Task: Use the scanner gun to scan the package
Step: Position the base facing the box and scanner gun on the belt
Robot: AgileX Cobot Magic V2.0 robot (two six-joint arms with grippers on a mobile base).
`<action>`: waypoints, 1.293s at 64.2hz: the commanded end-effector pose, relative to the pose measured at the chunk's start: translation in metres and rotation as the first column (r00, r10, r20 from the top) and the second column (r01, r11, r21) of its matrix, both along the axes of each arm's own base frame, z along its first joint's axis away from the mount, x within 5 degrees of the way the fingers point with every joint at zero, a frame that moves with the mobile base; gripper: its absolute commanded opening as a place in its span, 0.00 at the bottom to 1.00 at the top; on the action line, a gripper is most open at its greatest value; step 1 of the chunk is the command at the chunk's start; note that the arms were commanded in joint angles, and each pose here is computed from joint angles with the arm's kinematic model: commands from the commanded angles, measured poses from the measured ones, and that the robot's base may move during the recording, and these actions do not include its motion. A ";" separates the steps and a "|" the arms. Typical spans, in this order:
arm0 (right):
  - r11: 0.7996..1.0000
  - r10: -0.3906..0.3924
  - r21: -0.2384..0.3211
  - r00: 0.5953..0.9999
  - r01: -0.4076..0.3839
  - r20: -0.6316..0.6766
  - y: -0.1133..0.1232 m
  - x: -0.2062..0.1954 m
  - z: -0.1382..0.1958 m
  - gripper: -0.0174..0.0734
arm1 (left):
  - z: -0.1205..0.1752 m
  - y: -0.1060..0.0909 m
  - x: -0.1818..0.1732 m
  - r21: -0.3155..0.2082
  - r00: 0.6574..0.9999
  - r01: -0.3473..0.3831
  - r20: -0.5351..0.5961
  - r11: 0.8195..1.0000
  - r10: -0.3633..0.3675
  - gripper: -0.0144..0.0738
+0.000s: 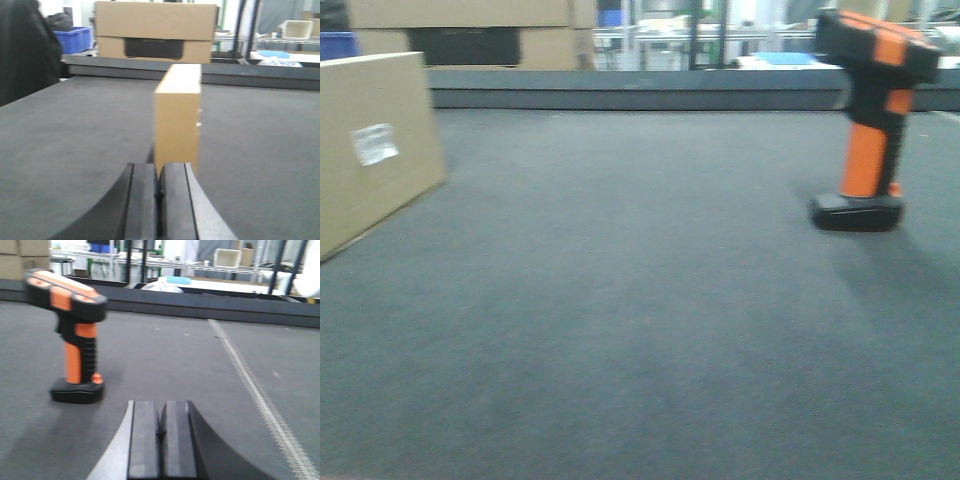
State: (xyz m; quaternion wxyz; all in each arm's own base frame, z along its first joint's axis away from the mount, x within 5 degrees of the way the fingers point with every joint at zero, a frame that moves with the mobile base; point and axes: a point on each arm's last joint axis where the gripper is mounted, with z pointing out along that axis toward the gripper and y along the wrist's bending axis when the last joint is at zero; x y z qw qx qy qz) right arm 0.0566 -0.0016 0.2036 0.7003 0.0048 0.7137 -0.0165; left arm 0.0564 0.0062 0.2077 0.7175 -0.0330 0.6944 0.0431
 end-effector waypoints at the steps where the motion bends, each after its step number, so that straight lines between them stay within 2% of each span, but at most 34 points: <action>1: 1.000 -0.006 -0.007 1.000 0.006 0.024 0.000 0.000 0.002 0.01 | 0.002 0.000 0.000 -0.008 1.000 0.002 0.019 1.000 -0.002 0.04; 83: 1.000 0.006 -0.007 1.000 -0.006 0.024 0.000 0.000 0.002 0.01 | 0.002 0.000 0.000 -0.008 1.000 0.002 0.019 1.000 -0.002 0.04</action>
